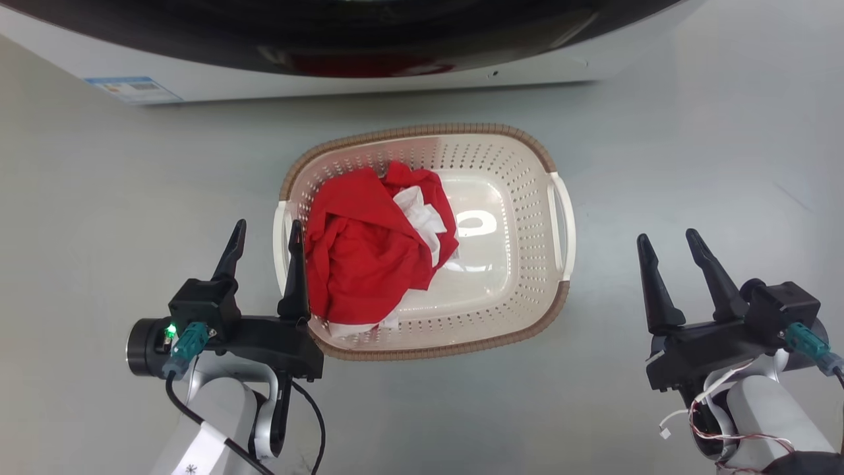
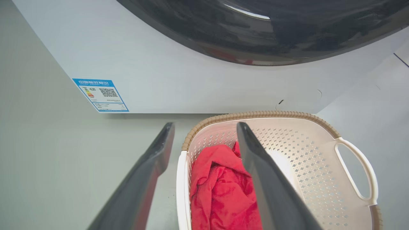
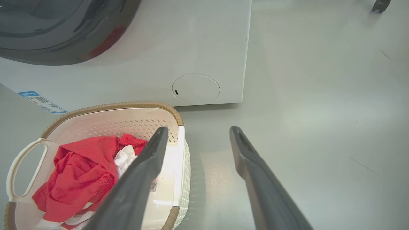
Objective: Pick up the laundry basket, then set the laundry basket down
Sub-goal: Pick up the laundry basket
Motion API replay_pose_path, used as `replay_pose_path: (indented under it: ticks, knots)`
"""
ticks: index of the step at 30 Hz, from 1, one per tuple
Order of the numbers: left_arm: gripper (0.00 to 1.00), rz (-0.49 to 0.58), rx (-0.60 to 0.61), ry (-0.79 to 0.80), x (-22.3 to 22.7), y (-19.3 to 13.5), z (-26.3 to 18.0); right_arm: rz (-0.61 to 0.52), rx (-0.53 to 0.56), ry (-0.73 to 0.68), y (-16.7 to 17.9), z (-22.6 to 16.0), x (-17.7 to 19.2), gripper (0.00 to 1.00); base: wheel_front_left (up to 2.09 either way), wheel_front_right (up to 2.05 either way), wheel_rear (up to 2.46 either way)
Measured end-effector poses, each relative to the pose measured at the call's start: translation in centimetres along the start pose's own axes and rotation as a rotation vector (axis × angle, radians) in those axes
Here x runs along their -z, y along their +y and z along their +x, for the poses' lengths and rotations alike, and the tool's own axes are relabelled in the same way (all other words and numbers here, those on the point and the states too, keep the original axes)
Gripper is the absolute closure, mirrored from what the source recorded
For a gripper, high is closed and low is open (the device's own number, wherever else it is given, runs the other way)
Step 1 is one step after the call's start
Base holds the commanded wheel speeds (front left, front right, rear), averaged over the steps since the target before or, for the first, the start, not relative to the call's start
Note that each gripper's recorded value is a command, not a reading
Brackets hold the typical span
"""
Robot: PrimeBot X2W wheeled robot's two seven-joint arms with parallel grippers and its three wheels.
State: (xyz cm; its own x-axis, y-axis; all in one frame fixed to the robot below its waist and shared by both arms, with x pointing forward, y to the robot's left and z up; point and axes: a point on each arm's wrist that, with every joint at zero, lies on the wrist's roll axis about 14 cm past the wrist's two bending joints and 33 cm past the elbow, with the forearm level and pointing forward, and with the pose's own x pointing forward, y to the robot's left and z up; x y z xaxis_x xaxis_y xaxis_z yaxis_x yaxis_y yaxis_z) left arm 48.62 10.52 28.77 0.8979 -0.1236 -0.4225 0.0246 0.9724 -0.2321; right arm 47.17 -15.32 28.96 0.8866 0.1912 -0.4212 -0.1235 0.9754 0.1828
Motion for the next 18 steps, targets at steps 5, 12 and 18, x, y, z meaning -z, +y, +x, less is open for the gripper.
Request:
replay_pose_path:
  ticks: [5,12,18]
  knots:
    - [0.0,-0.005,-0.011,0.054,2.3,0.4,0.7,0.019,-0.002,0.033,0.1,1.1,1.6,0.0,0.0,0.0,0.0]
    - [0.0,-0.015,-0.029,0.115,4.8,1.1,1.7,0.028,-0.002,0.084,-0.2,2.4,3.8,0.0,0.0,0.0,0.0]
    - [0.0,-0.016,-0.044,0.166,6.6,1.8,2.3,0.041,-0.023,0.104,0.6,3.9,4.7,0.0,0.0,0.0,0.0]
